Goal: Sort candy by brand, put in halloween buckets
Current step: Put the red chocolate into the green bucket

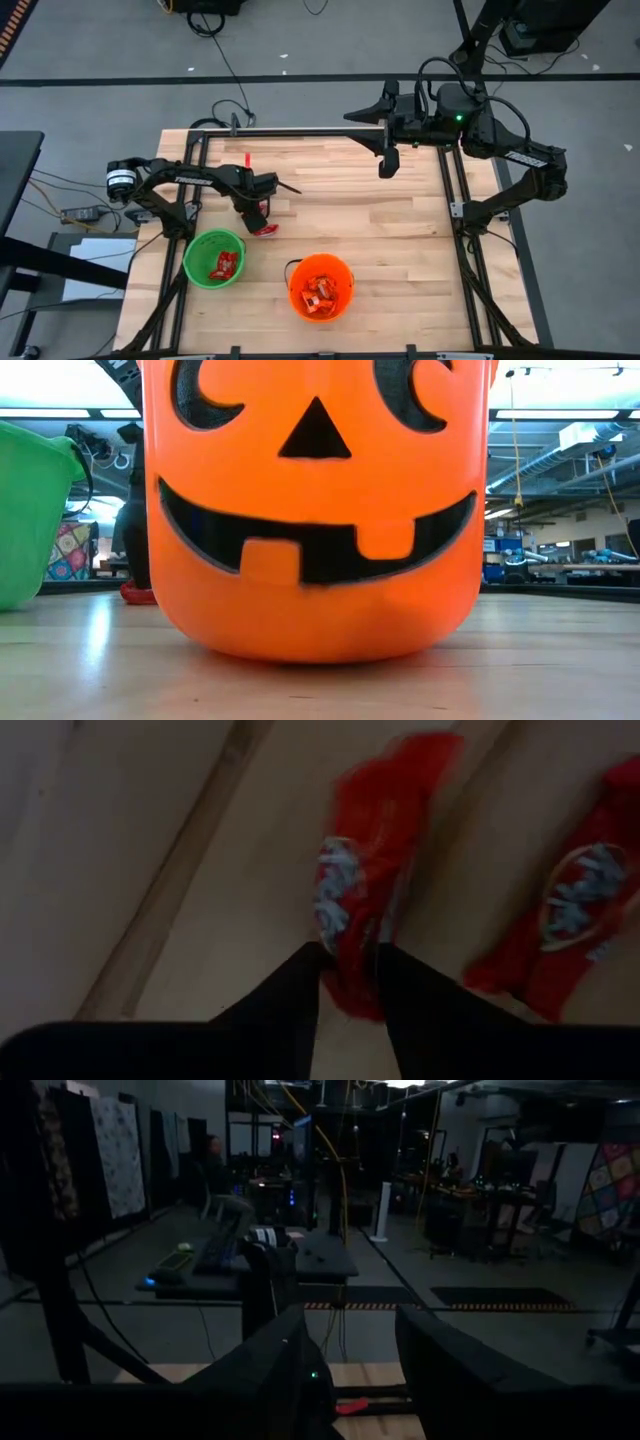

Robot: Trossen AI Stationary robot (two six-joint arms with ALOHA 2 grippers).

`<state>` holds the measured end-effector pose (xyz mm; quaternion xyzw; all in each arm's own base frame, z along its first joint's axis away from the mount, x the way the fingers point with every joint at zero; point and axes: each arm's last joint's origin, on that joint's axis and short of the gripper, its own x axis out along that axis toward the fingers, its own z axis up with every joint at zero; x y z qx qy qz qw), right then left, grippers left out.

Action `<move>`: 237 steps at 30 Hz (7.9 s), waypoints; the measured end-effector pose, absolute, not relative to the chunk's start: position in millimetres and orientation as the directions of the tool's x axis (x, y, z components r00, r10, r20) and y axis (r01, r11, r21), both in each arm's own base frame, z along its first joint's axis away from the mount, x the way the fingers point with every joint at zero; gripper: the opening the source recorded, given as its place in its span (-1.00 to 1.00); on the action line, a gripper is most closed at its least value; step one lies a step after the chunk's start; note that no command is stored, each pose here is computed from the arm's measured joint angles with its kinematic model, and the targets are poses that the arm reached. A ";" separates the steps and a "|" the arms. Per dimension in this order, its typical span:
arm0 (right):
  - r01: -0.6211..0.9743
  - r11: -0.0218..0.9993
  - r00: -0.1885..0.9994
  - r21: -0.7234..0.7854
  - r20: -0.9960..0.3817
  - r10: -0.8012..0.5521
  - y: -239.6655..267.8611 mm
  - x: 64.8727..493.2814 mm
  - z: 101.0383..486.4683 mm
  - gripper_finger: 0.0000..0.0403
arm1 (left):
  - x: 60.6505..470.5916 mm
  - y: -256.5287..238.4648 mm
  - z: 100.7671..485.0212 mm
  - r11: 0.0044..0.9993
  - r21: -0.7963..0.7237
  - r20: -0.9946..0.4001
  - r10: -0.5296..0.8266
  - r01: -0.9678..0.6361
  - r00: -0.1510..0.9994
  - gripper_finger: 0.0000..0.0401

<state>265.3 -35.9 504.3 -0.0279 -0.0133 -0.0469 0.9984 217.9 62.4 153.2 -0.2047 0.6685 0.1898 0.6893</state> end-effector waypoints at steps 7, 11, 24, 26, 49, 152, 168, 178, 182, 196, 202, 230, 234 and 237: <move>0.094 0.994 0.995 -0.057 0.029 -0.093 -35.9 265.4 504.2 -0.16 | 225.4 63.9 168.9 0.862 -0.048 -0.999 -0.032 -0.504 0.041 -0.66; 0.094 0.994 0.995 -0.057 0.028 -0.092 -35.9 265.4 504.1 -0.16 | 229.6 64.9 181.6 0.869 -0.056 -0.998 -0.044 -0.491 0.036 -0.74; 0.085 0.995 0.996 -0.055 -0.012 -0.086 -35.7 265.5 500.2 -0.16 | 232.5 54.2 314.5 0.862 -0.334 -0.935 -0.354 -0.383 0.019 -0.79; 0.084 0.995 0.996 -0.055 -0.018 -0.085 -35.7 265.5 499.6 -0.16 | 234.9 49.6 345.9 0.847 -0.415 -0.910 -0.383 -0.332 0.162 -0.80; 0.089 0.993 0.995 -0.075 0.040 -0.086 -35.7 265.4 505.3 -0.16 | 124.6 -18.1 419.3 0.733 -0.545 -0.825 -0.384 -0.407 0.414 -0.80; 0.095 0.993 0.993 0.073 0.070 -0.100 -52.3 201.7 525.8 -0.16 | 256.3 34.8 175.4 0.934 -0.163 -0.986 -0.147 -0.319 0.073 0.43; 0.102 0.992 0.991 0.068 0.075 -0.107 -54.7 200.0 526.6 -0.16 | 272.7 34.5 136.9 0.948 -0.148 -0.987 -0.159 -0.281 -0.016 0.67; 0.099 0.993 0.990 0.059 0.100 -0.105 -54.5 199.8 529.0 -0.16 | 273.8 34.1 146.6 0.947 -0.175 -0.983 -0.183 -0.269 -0.005 -0.15; 0.095 0.994 0.988 0.053 0.115 -0.100 -54.2 199.7 530.5 -0.16 | 271.6 31.4 147.0 0.931 -0.237 -0.967 -0.253 -0.277 -0.022 -0.51; 0.081 0.995 0.990 0.053 0.108 -0.086 -53.8 199.8 529.8 -0.16 | 277.2 30.6 196.6 0.930 -0.297 -0.930 -0.333 -0.216 -0.156 -0.75; 0.081 0.995 0.994 0.059 0.068 -0.085 -53.9 200.3 525.9 -0.16 | 298.8 32.7 256.7 0.925 -0.343 -0.934 -0.354 -0.162 -0.043 -0.75; 0.088 0.996 0.996 0.024 0.028 -0.088 -55.0 203.7 521.2 -0.16 | 230.3 0.7 521.1 0.569 -0.725 -0.263 -0.749 0.388 0.608 -0.75; 0.087 0.996 0.995 0.020 0.046 -0.088 -54.8 203.7 523.0 -0.16 | 226.4 -7.7 543.3 0.509 -0.696 -0.125 -0.781 0.507 0.612 -0.75; 0.088 0.996 0.995 0.019 0.054 -0.089 -54.8 203.6 523.7 -0.16 | 224.6 -13.9 556.5 0.458 -0.668 -0.039 -0.809 0.587 0.587 -0.75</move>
